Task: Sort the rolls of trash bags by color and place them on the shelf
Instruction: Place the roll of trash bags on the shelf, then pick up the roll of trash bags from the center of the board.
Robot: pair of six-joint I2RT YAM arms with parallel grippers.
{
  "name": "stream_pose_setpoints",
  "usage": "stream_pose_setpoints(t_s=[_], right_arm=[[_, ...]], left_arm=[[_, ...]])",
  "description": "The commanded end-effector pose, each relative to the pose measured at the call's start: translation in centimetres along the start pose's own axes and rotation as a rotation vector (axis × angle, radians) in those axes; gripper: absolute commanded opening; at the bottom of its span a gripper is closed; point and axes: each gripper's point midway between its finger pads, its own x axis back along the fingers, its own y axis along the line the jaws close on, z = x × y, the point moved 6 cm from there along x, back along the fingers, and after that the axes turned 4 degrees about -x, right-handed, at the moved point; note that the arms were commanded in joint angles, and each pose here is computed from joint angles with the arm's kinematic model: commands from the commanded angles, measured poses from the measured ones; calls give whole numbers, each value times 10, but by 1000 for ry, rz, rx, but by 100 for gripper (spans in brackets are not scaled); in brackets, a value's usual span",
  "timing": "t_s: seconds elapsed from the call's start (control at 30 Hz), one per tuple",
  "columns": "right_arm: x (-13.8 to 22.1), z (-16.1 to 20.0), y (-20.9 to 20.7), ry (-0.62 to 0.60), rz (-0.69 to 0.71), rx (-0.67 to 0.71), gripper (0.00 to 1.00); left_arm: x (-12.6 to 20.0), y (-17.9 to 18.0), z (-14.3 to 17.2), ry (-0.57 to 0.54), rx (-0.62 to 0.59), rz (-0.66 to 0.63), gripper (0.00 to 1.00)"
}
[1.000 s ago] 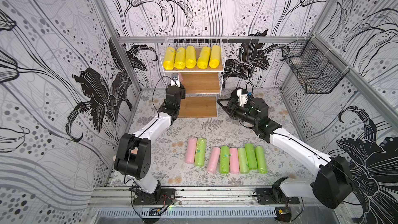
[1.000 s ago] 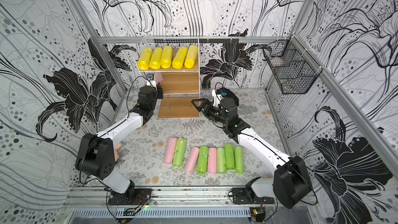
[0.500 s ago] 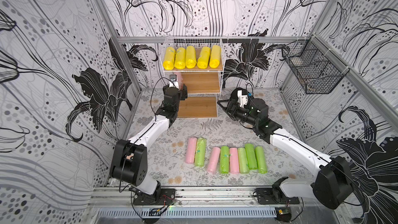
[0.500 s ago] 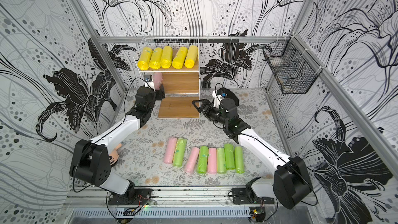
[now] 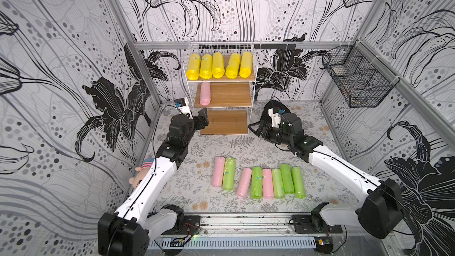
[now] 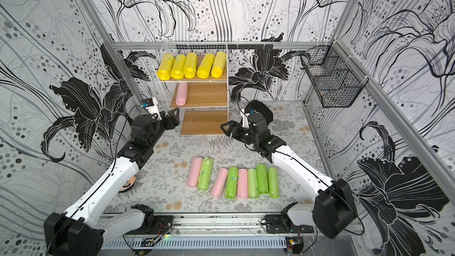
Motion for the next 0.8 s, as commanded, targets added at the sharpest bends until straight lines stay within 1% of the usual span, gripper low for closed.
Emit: stream_pose_setpoints(t_s=[0.0, 0.07, 0.13, 0.2, 0.27, 0.3, 0.4, 0.47, 0.6, 0.67, 0.77], right_arm=[[-15, 35, -3, 168, 115, 134, 85], [-28, 55, -1, 231, 150, 180, 83], [-40, 75, 2, 288, 180, 225, 82], [-50, 93, 5, 340, 214, 270, 80], [-55, 104, 3, 373, 227, 279, 79], [-55, 105, 1, 371, 231, 273, 79], [-47, 100, -4, 331, 271, 297, 79], [-42, 94, -6, 313, 284, 302, 79], [-38, 83, -11, 293, 287, 282, 79], [-37, 80, -13, 294, 285, 273, 79], [-36, 78, -15, 291, 280, 265, 79]], left_arm=[[10, 7, 63, 259, 142, 35, 78], [18, 9, 86, 319, 179, 54, 77], [24, 9, 106, 380, 192, 57, 76], [29, 11, 127, 468, 191, 34, 75], [35, 10, 149, 570, 178, 11, 74], [40, 8, 162, 621, 163, -5, 74], [55, 5, 194, 728, 109, -64, 75], [65, 4, 206, 759, 79, -104, 75], [82, 5, 224, 799, 26, -138, 76], [85, 7, 233, 828, 16, -137, 76], [83, 7, 244, 859, 13, -122, 73]])
